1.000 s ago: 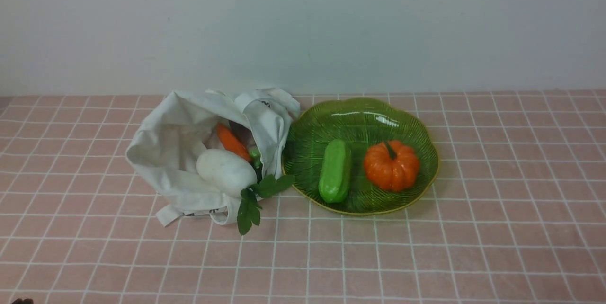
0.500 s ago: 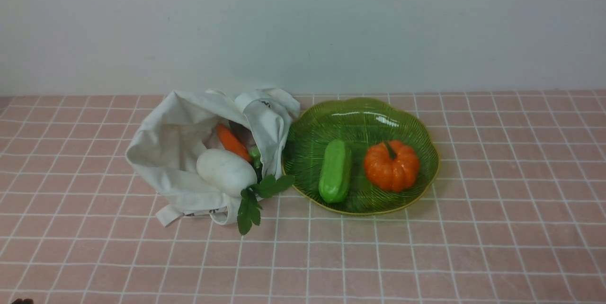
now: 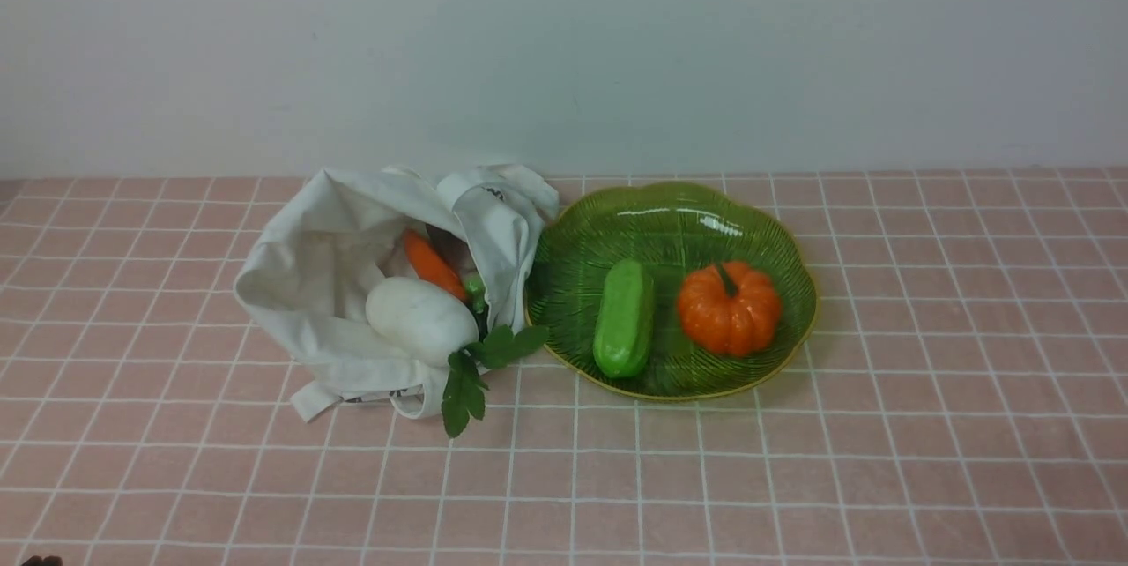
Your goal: Take vegetables from bag on pink coffee tablecloth place on plate.
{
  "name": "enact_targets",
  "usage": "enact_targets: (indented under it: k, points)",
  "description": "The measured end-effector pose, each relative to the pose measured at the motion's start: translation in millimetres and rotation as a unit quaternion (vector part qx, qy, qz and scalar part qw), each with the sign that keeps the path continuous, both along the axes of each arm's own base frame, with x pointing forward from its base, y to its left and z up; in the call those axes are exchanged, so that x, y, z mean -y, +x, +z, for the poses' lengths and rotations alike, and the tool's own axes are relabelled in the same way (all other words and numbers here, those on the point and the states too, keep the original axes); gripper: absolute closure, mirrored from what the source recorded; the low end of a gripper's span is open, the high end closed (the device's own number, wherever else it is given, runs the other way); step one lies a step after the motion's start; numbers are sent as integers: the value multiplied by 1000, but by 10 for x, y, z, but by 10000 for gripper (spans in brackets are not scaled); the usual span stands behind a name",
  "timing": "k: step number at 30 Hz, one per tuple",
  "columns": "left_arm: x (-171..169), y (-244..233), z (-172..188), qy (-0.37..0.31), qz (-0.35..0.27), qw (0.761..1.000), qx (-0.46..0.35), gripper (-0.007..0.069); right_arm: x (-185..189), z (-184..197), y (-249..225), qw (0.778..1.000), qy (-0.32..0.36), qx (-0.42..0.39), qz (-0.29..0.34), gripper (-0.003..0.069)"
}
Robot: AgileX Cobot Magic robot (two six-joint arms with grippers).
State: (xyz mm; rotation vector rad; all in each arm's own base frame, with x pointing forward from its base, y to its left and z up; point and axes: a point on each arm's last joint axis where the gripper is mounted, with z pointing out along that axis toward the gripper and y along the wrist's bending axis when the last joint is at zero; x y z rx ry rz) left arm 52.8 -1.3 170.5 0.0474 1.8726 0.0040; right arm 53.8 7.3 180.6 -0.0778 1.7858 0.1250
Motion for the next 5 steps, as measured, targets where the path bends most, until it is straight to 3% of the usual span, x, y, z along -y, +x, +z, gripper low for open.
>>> enact_targets:
  k: [5]
  points:
    - [0,0,0,0,0,1000,0,630,0,0,0,1000,0,0,0,673]
